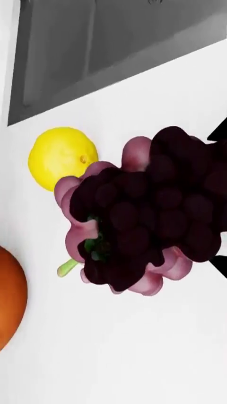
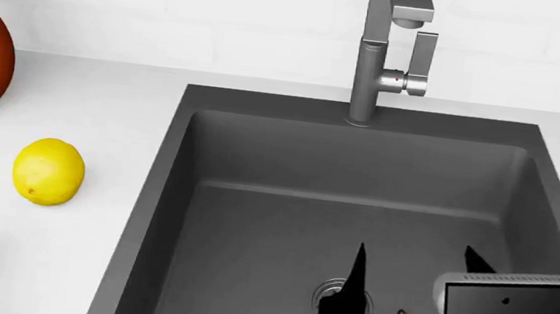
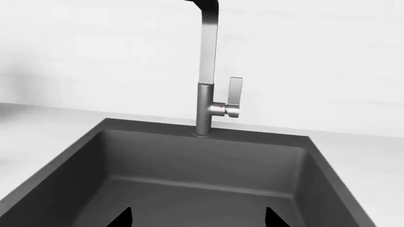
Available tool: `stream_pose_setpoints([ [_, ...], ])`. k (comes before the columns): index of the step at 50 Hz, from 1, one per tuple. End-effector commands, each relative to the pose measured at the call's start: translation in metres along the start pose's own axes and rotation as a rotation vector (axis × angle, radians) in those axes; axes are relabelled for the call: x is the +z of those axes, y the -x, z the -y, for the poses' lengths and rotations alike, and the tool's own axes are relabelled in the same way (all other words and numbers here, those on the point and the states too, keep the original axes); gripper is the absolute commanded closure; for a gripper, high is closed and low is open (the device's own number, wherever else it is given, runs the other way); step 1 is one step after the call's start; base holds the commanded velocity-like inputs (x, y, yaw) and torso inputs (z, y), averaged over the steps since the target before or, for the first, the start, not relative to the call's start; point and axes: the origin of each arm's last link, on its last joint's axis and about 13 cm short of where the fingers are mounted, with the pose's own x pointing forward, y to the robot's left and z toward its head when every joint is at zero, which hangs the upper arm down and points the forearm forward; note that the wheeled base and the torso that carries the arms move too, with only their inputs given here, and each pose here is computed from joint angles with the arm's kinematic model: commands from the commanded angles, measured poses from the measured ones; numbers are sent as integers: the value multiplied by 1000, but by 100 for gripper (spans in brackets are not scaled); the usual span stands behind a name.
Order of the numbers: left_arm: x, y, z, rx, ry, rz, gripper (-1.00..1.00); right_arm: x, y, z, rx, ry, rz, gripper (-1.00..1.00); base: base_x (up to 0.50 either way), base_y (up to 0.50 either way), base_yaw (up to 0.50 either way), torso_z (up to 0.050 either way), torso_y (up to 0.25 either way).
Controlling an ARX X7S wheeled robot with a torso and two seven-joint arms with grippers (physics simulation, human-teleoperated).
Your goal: There is a mixed pile of frozen fruits and vegetables on the counter. Locate all the frozen vegetables and place the items in a bowl on the counter. Take all the frozen fruits and defrost them in a running sink.
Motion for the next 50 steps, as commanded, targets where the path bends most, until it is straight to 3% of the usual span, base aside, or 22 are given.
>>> stream_pose_setpoints([
  [1, 19, 33, 4, 43, 68, 184, 100, 3, -2, 2, -5, -18, 15, -100, 0, 0, 0, 0, 0],
  [9, 36, 62, 24, -99, -2, 212, 100, 13, 3, 5, -26, 0, 41, -100, 0, 0, 0, 0, 1],
  [19, 45, 53, 35, -210, -41, 169, 100, 40, 18, 14, -79, 51, 124, -100, 0, 0, 0, 0, 0],
  [20, 48, 51, 36, -215, -47, 166, 100, 44, 20, 16, -93, 48, 138, -100, 0, 0, 0, 0, 0],
  [22, 52, 49, 39, -237, -71, 161, 100, 54, 24, 23, -139, -40, 141, -100, 0, 0, 0, 0, 0],
  [28, 70, 49, 52, -290, -107, 178, 100, 50, 25, 29, -167, 58, 113, -100, 0, 0, 0, 0, 0],
  [31, 79, 41, 59, -335, -119, 167, 100, 58, 30, 32, -178, 55, 135, -100, 0, 0, 0, 0, 0],
  [33, 86, 31, 60, -366, -86, 150, 100, 62, 36, 34, -192, 86, 148, -100, 0, 0, 0, 0, 5],
  [37, 97, 15, 74, -421, -114, 126, 100, 75, 49, 38, -231, 107, 186, -100, 0, 0, 0, 0, 0],
  [50, 113, -47, 127, -559, -141, -34, 100, 73, 46, 46, -256, 45, 192, -100, 0, 0, 0, 0, 0],
])
